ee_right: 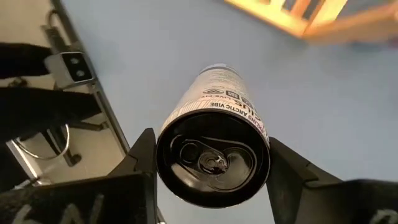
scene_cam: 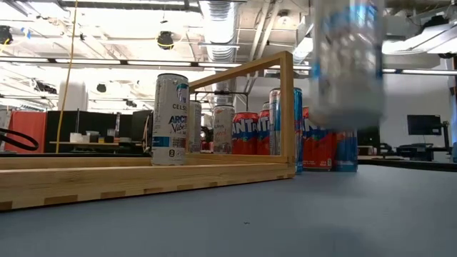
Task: Place canned beverage on shelf
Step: Put the right white blue soda can on the shelf aligned with the other white blue soda can
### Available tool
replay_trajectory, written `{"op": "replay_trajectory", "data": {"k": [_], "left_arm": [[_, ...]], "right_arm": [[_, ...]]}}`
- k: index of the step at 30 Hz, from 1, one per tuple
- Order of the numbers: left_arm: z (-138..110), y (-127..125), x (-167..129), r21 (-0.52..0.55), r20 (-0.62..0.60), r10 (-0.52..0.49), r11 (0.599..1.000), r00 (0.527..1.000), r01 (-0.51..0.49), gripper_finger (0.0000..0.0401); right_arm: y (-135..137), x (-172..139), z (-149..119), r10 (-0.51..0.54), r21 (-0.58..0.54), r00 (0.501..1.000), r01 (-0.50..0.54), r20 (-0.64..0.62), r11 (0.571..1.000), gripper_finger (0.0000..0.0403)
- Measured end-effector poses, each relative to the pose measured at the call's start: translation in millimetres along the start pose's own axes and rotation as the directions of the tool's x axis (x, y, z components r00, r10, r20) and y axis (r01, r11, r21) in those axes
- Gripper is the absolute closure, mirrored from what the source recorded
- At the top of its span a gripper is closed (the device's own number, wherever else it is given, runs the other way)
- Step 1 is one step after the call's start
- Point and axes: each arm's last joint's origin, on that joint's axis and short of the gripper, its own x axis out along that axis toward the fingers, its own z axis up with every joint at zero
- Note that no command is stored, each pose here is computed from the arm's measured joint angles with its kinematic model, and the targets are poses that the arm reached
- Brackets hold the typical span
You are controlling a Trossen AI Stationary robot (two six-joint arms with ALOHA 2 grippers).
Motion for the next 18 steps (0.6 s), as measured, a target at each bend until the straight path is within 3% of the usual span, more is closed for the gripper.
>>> {"op": "replay_trajectory", "data": {"k": [9,18], "left_arm": [[0.0,0.0,0.0,-0.002,0.000,0.000,1.000,1.000,0.000,0.0099],[0.0,0.0,0.0,-0.022,0.000,0.000,1.000,1.000,0.000,0.0099]], "right_arm": [[-15.4,-47.1,19.1,0.087,-0.081,0.985,-0.075,0.147,0.994,0.0229],[-42.0,-56.3,40.0,0.081,-0.123,0.975,-0.056,0.208,0.991,0.0229]]}}
